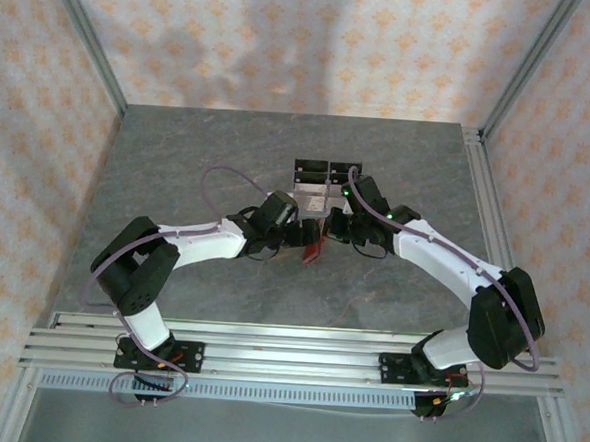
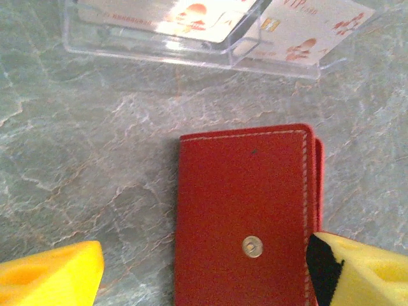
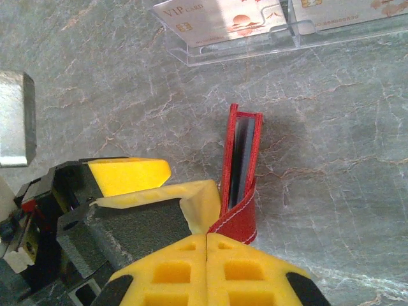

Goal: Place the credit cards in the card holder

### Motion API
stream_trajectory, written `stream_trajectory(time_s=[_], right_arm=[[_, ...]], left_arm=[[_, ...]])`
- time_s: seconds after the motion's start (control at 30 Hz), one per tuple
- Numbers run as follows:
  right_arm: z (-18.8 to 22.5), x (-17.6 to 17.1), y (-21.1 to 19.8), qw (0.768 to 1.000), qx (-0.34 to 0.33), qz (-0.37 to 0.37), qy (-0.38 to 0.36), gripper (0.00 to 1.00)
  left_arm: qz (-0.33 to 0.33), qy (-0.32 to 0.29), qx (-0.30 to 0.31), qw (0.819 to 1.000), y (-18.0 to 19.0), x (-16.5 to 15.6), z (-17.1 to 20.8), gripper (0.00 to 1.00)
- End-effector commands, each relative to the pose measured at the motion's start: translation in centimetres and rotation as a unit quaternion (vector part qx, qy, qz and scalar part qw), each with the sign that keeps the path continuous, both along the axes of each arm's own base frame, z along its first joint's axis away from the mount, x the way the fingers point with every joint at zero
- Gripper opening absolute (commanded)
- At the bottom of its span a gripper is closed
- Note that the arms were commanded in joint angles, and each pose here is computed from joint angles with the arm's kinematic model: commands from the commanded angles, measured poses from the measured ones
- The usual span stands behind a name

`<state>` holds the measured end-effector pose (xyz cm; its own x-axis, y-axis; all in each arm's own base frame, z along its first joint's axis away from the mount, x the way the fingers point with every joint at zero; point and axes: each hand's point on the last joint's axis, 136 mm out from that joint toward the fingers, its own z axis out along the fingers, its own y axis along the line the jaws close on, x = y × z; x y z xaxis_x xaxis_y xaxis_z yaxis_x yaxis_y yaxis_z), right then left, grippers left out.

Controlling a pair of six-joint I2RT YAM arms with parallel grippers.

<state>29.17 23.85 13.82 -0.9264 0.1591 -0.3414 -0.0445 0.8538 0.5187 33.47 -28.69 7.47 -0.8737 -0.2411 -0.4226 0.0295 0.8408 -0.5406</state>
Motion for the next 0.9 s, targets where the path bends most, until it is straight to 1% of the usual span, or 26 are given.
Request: stream_trajectory(time_s=[0.0,0.17,0.4,0.63,0.73,0.87], right_arm=[[2.3,0.3,0.5,1.000,0.020,0.000,-0.022,0.00],[2.3,0.3,0.6,0.999,0.022,0.000,-0.023,0.00],[2.3,0.2,0.4,0.999,0.020,-0.001,-0.024,0.00],[1.2,-0.3,-1.0,1.000,0.001,-0.012,-0.022,0.00],[0.2,-0.5,-1.9,1.000,-0.007,-0.021,-0.015,0.00],[-1.7,-1.0,-3.1,0.999,-0.022,-0.033,-0.004,0.00]], left_arm=[[0.013,-0.031,-0.021,0.999,-0.7,1.2,1.7,0.85],[0.014,-0.032,-0.019,0.999,-0.9,1.5,2.1,0.85],[0.026,-0.012,0.000,1.000,-0.4,1.5,0.3,0.85],[0.052,0.000,0.044,0.998,2.2,0.5,-1.2,0.79],[0.066,0.005,0.054,0.996,3.6,-0.1,-1.9,0.76],[0.069,0.007,0.063,0.996,4.5,-0.9,-2.4,0.75]])
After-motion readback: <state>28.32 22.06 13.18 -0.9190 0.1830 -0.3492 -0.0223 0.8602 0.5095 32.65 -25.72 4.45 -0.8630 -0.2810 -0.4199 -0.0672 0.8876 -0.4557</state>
